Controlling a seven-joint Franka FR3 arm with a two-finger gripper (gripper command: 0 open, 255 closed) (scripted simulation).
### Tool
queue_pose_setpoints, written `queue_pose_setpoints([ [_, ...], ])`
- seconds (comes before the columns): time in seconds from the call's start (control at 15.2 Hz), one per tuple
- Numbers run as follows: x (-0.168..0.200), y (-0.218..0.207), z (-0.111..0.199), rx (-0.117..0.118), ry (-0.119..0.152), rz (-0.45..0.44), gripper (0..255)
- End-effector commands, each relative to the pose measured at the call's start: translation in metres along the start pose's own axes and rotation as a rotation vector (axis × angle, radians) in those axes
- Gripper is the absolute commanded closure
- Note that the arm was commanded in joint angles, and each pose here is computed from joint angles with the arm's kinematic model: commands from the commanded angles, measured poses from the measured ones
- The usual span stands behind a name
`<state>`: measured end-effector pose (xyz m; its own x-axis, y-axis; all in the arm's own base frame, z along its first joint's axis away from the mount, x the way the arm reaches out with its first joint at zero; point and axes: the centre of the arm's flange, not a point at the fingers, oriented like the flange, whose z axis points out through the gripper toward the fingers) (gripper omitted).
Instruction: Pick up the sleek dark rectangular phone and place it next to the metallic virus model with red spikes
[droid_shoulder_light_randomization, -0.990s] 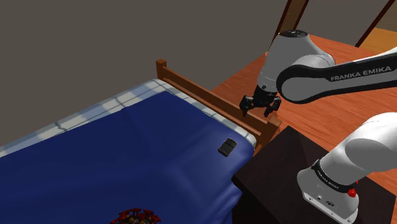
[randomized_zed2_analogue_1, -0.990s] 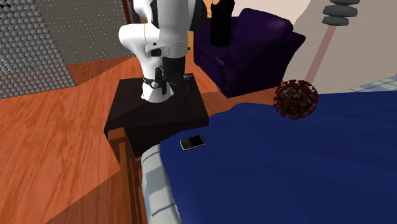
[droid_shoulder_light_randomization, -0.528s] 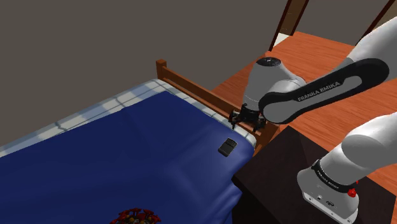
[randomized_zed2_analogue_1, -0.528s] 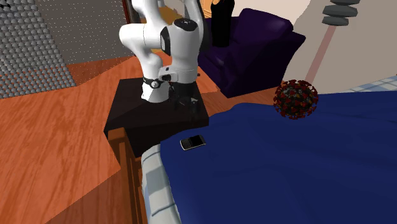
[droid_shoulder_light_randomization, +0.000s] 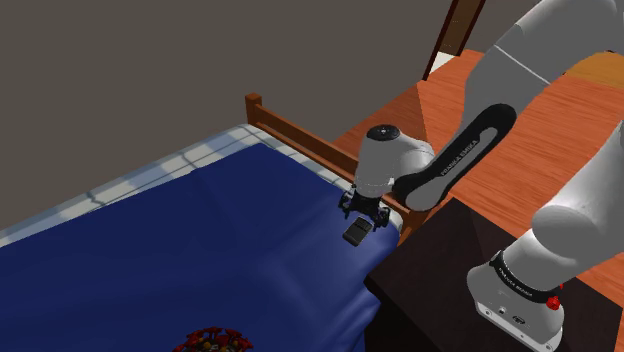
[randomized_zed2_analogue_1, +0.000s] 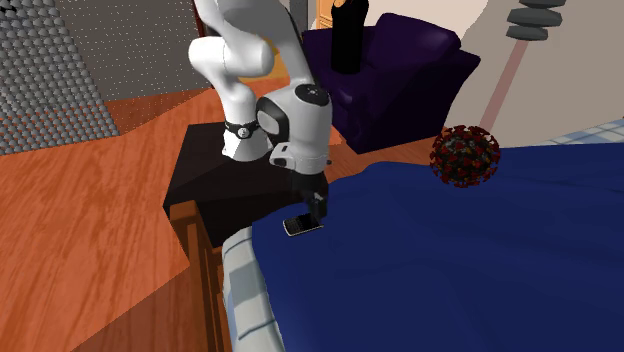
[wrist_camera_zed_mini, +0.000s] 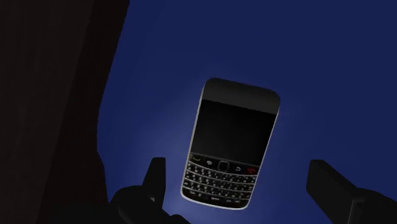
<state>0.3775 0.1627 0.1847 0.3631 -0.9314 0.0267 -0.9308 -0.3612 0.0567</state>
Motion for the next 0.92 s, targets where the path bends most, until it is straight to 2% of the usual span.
queue_pose_setpoints([
  [0.0,-0.001,-0.003,0.016,-0.002,-0.002,0.033,0],
  [0.46,-0.001,-0.003,0.051,-0.002,-0.002,0.033,0],
  [0.86,-0.001,-0.003,0.051,-0.002,-0.002,0.033,0],
])
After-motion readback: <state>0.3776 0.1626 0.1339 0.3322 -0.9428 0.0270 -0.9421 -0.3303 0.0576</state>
